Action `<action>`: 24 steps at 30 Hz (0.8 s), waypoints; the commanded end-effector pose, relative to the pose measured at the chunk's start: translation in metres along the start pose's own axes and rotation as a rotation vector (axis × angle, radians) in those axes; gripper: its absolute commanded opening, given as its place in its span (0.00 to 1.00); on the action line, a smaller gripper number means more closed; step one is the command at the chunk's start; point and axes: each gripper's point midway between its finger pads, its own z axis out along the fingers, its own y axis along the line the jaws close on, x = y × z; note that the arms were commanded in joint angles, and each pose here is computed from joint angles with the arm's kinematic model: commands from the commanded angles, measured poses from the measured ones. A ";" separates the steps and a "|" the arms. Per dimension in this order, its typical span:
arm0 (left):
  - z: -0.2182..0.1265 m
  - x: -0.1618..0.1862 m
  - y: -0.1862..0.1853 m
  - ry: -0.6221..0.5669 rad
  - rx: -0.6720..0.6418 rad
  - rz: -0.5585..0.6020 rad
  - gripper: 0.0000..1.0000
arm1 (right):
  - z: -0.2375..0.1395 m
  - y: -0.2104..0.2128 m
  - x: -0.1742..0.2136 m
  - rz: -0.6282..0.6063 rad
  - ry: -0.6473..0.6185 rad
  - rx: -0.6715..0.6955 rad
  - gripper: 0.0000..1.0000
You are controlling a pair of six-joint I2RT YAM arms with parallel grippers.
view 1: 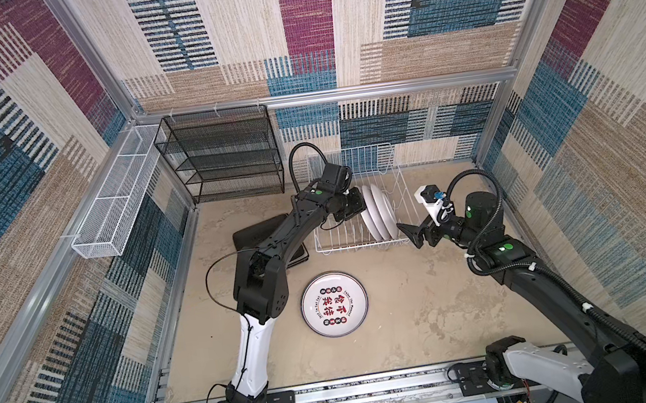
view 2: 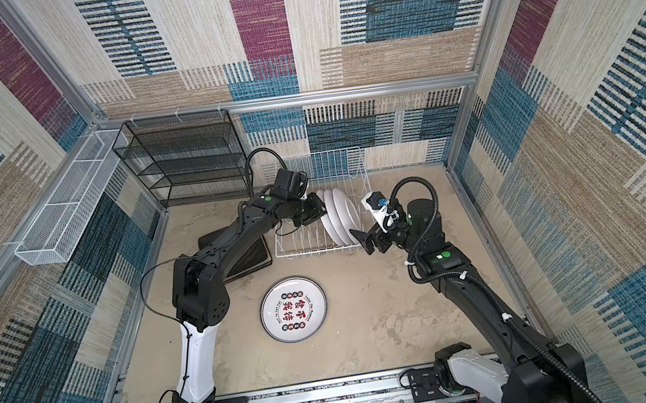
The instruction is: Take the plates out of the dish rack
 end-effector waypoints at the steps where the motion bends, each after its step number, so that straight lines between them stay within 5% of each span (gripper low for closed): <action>1: 0.005 0.005 -0.001 0.016 0.005 -0.058 0.35 | -0.001 -0.005 -0.006 -0.021 -0.023 0.027 1.00; 24: 0.011 0.015 -0.017 0.054 0.137 -0.150 0.00 | -0.004 -0.009 -0.014 0.005 -0.038 0.048 1.00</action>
